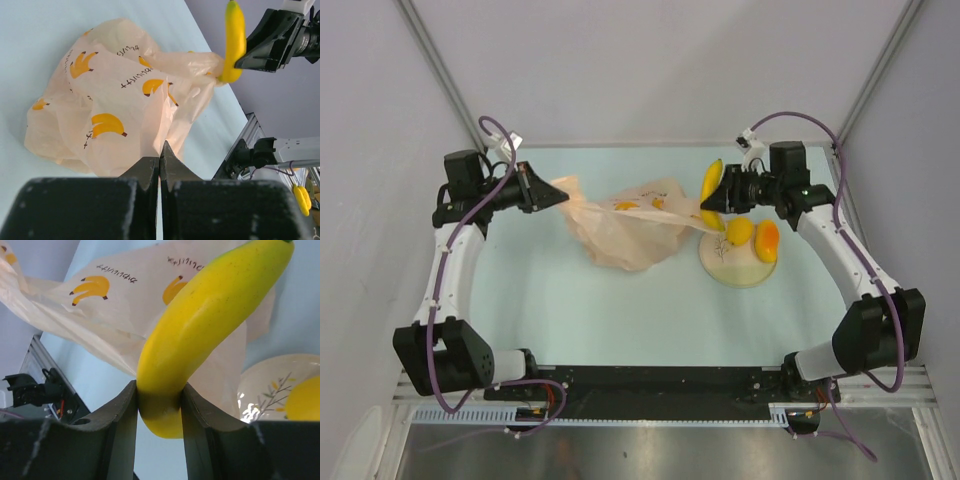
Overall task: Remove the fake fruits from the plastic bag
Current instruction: Adjust the plastic bag at the center of the board.
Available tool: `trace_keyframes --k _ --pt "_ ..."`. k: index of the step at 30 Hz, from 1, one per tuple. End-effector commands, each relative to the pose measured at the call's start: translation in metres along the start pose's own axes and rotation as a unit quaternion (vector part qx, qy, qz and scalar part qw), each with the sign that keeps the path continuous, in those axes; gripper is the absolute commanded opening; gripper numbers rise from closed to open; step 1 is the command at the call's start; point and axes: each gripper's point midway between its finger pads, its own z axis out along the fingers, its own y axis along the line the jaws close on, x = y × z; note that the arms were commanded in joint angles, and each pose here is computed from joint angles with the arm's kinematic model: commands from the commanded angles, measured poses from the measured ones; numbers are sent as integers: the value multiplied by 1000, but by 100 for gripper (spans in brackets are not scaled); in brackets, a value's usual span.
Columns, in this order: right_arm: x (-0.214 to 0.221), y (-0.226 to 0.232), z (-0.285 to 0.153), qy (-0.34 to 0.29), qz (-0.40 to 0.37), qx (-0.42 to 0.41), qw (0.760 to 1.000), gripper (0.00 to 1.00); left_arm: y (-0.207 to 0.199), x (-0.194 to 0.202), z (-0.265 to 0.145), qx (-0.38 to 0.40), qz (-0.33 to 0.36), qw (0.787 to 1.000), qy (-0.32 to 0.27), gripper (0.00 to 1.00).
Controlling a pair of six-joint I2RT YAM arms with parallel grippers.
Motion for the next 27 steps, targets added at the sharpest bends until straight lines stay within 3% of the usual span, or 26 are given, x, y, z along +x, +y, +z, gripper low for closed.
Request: trace_keyframes --k 1,5,8,11,13,15,19,27 --pt "-20 23 -15 -33 9 -27 999 24 -4 -15 -10 -24 41 999 -19 0" --pt "-112 19 -50 -184 -46 -22 982 26 19 -18 -24 -100 61 993 -32 0" --pt "-172 12 -70 -259 -47 -2 965 23 28 -15 -26 -113 57 992 -29 0" --pt "-208 5 -84 -323 -25 -7 946 24 30 -15 -26 -113 56 992 -28 0" --pt "-216 -2 -84 -345 39 -10 938 25 30 -15 -25 -113 55 992 -27 0" --pt "-216 -7 -81 -345 71 -10 936 26 26 -12 -23 -97 48 994 -31 0" --pt "-182 17 -36 -268 116 -67 954 26 11 -2 -17 -48 18 998 -31 0" --pt "-120 122 23 -154 120 -183 963 26 -15 -5 -6 -25 56 998 -14 0"
